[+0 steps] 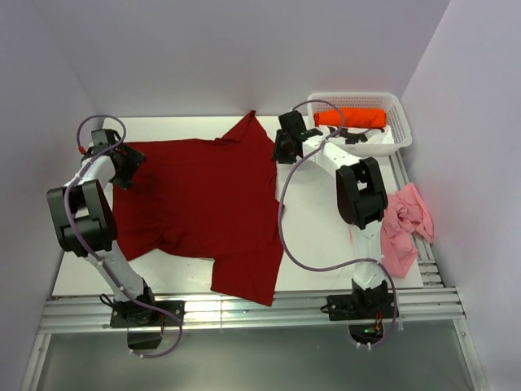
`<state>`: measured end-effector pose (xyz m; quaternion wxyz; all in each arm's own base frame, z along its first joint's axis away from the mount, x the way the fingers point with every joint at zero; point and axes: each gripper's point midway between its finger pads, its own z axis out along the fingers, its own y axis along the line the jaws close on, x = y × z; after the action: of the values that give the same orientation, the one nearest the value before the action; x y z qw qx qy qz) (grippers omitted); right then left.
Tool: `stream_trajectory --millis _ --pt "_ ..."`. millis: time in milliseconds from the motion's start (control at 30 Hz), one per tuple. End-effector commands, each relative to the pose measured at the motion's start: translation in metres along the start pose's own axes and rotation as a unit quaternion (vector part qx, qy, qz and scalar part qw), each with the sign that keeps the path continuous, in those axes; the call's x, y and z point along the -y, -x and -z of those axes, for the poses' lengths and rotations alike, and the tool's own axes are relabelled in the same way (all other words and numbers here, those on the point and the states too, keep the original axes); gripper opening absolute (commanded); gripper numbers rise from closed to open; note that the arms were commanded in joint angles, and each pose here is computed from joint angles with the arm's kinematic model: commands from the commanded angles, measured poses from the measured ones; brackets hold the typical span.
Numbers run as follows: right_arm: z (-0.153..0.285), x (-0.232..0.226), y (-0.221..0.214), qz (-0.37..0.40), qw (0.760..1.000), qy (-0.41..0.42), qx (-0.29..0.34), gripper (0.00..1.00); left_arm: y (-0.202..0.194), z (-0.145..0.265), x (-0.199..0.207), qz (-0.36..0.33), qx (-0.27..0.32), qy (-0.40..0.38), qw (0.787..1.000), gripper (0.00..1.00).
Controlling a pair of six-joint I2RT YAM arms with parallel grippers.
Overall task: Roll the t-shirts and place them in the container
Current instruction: Flatten the tshirt
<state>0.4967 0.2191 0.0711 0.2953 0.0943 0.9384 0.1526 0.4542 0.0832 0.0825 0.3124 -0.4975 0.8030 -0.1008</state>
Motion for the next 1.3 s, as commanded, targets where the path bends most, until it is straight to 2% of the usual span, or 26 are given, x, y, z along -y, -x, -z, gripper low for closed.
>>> stream_trajectory --millis 0,333,633,900,1267 --pt "0.009 0.014 -0.002 -0.001 1.0 -0.029 0.009 0.38 0.002 -0.004 -0.001 -0.016 -0.008 0.01 1.0 0.82" --pt "0.029 0.047 -0.053 -0.016 0.997 -0.08 -0.004 0.39 -0.017 -0.035 -0.031 -0.019 -0.028 0.055 0.998 0.82" --pt "0.056 0.038 -0.088 -0.005 0.999 -0.031 -0.016 0.41 -0.014 -0.047 -0.05 -0.017 -0.034 0.074 0.997 0.82" --pt "0.085 0.023 -0.108 0.016 0.999 0.026 -0.02 0.47 -0.012 -0.046 -0.048 -0.022 -0.034 0.068 0.997 0.81" --pt "0.077 0.02 -0.135 0.038 0.996 0.049 -0.06 0.52 -0.01 -0.042 -0.045 -0.022 -0.031 0.065 0.997 0.81"
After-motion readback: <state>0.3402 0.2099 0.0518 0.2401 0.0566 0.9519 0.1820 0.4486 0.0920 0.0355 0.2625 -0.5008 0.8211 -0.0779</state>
